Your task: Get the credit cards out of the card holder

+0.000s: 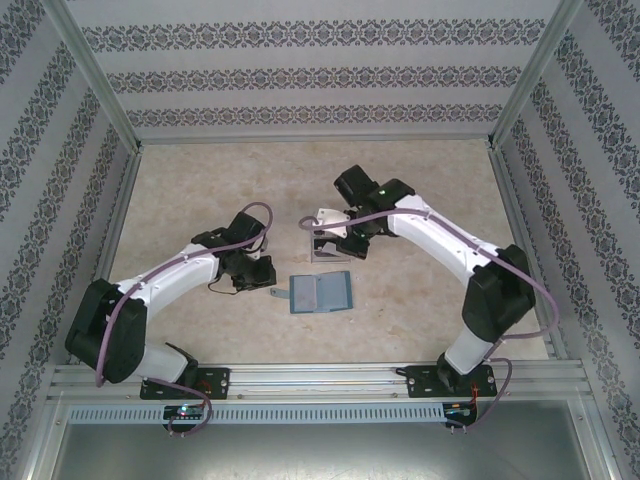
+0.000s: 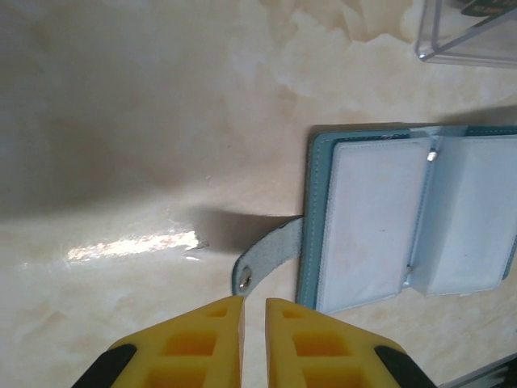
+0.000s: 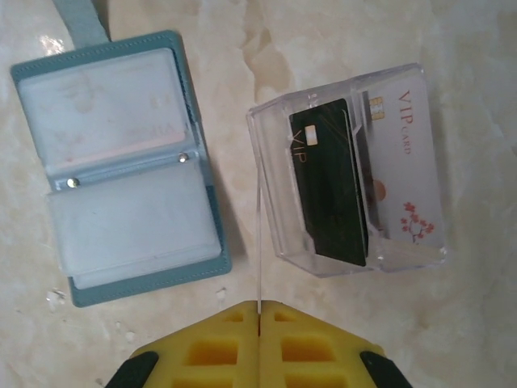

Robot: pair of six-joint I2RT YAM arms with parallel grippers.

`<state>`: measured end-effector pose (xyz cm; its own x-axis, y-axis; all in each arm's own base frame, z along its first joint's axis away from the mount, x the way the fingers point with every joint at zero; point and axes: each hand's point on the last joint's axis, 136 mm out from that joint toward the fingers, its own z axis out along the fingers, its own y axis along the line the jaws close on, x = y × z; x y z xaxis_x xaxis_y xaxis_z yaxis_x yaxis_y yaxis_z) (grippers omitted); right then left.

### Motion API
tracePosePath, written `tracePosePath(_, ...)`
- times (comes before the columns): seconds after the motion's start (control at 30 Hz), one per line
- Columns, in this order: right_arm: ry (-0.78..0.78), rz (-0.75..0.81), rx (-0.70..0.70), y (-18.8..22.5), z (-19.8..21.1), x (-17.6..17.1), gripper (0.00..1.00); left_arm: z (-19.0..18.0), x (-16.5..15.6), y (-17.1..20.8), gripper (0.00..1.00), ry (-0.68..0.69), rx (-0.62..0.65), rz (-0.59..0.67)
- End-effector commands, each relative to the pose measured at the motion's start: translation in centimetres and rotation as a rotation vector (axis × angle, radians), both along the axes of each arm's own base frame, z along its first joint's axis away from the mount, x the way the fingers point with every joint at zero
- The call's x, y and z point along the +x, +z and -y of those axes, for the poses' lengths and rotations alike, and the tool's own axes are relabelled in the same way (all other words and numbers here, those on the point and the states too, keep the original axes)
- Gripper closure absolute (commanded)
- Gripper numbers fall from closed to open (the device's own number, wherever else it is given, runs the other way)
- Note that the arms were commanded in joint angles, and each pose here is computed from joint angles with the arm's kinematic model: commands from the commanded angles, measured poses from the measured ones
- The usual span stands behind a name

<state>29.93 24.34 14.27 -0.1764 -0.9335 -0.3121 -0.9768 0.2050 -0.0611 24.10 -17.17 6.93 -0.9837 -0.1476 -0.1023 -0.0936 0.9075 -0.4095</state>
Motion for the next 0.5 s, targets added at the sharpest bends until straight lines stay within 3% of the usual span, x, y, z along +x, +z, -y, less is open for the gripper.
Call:
tracePosePath(0.0, 0.067, -0.008, -0.073, 0.1, 0.6, 0.8, 0.94, -1.2, -0.7, -0.2, 0.86, -0.001, 0.031, -0.010)
tracePosePath(0.47, 0.152, -0.039, -0.138, -0.8, -1.6, 5.8, 0.94, -2.2, -0.9, -0.1, 0.84, 0.034, 0.038, -0.012)
